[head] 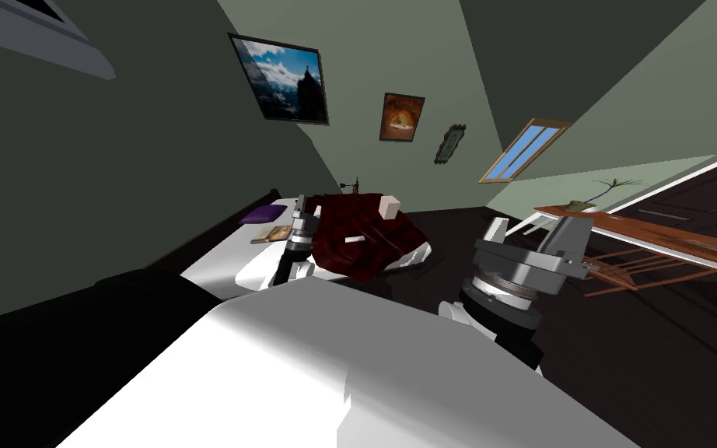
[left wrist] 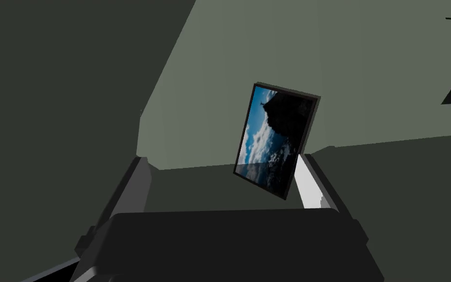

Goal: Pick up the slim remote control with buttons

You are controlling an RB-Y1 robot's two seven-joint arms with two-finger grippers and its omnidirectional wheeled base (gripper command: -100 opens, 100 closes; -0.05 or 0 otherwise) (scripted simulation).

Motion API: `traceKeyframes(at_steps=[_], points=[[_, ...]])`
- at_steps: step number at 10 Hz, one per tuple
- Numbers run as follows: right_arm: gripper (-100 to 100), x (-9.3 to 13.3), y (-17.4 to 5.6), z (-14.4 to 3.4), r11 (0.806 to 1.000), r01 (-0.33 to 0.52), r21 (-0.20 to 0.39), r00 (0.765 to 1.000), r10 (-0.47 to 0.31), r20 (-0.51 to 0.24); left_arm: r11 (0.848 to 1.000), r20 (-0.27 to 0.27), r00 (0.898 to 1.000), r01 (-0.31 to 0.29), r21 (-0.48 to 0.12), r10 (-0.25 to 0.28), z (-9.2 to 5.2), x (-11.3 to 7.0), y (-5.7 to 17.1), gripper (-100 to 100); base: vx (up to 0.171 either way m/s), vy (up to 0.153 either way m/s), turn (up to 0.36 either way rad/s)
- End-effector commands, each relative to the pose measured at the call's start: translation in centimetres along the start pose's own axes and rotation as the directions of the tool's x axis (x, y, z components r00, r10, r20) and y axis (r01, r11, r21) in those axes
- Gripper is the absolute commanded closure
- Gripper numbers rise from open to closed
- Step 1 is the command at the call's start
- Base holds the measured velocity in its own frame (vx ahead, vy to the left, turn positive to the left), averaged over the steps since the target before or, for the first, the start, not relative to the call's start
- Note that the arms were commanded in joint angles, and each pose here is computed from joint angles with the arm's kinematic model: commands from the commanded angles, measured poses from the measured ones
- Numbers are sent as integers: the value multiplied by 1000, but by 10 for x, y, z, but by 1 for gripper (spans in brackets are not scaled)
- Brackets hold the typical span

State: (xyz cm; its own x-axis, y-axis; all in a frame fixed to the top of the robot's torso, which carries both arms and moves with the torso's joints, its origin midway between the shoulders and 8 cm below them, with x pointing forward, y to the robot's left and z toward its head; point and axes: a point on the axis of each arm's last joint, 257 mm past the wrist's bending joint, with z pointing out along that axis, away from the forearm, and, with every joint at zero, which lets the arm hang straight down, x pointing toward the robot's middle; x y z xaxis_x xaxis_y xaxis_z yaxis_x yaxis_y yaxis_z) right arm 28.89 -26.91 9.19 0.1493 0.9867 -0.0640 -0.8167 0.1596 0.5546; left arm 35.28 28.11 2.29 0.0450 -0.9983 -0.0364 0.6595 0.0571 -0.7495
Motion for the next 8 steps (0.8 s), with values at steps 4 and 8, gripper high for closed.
traceKeyframes(at_steps=[4, 8], points=[[0, 0, 0, 0, 1000, 0, 0, 1000, 0, 0, 985, -9, 997, 72, -159, -74, 3, -2, 63, -100, 24, 3, -91], [0, 0, 0, 0, 1000, 0, 0, 1000, 0, 0, 953, 14, 992, 122, -278, -123, 0, -3, 107, -100, 20, 3, -70]])
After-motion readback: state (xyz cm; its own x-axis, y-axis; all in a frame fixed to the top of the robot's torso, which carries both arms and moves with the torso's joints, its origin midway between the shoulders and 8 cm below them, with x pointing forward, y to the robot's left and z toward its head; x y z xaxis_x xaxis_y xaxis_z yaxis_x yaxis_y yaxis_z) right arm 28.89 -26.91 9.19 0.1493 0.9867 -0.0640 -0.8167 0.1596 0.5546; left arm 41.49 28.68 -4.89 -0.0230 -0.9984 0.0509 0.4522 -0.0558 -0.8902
